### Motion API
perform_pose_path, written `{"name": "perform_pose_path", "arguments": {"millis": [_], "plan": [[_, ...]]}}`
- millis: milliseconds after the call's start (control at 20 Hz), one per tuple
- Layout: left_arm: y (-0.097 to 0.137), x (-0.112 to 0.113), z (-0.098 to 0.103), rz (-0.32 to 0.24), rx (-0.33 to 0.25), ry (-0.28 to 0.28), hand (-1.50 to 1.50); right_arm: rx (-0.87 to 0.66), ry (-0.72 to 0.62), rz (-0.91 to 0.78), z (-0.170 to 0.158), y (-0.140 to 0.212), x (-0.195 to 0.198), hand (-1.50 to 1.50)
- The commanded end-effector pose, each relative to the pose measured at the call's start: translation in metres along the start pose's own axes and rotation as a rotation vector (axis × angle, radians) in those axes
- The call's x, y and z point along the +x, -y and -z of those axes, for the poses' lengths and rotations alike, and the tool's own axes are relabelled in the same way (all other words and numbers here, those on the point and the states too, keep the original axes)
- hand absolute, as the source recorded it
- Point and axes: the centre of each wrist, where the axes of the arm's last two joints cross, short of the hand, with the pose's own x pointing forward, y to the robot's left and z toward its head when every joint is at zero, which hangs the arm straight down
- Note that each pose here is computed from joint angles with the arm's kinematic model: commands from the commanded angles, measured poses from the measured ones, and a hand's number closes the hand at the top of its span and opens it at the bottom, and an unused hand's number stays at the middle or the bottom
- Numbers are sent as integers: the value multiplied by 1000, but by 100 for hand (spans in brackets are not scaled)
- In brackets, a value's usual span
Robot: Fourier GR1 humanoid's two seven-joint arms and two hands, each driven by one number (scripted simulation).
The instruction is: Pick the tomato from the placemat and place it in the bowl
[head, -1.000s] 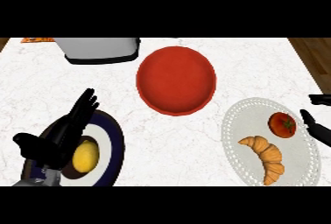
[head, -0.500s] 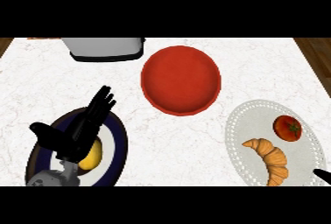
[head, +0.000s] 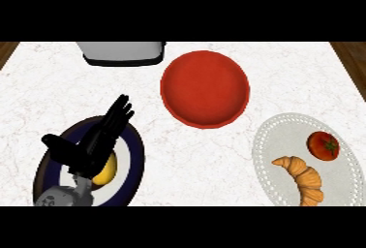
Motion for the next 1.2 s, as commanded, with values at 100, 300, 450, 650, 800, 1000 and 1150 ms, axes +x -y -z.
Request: {"name": "perform_pose_path", "arguments": {"millis": [100,300,450,650,800,1000,1150], "plan": [[-7,5,9,2,-8,2,0,159,-149,-35,9,13,49,-150],[-9,-4,-4,-2,-10,2,0,206,-242,-74,19,3,53,-150],[8,4,6,-2,-32,-10,0,221,-320,-97,40,-2,55,-150],[2,3,7,3,-9,-14,0,264,-355,-125,55,-24,43,-150],[25,-3,27,13,-3,13,0,303,-375,-142,50,-29,45,-150],[19,1,14,-10,-23,-2,0,328,-394,-154,58,-22,27,-150],[2,-25,-3,-10,-29,-20,0,333,-364,-169,60,-38,46,-150]]}}
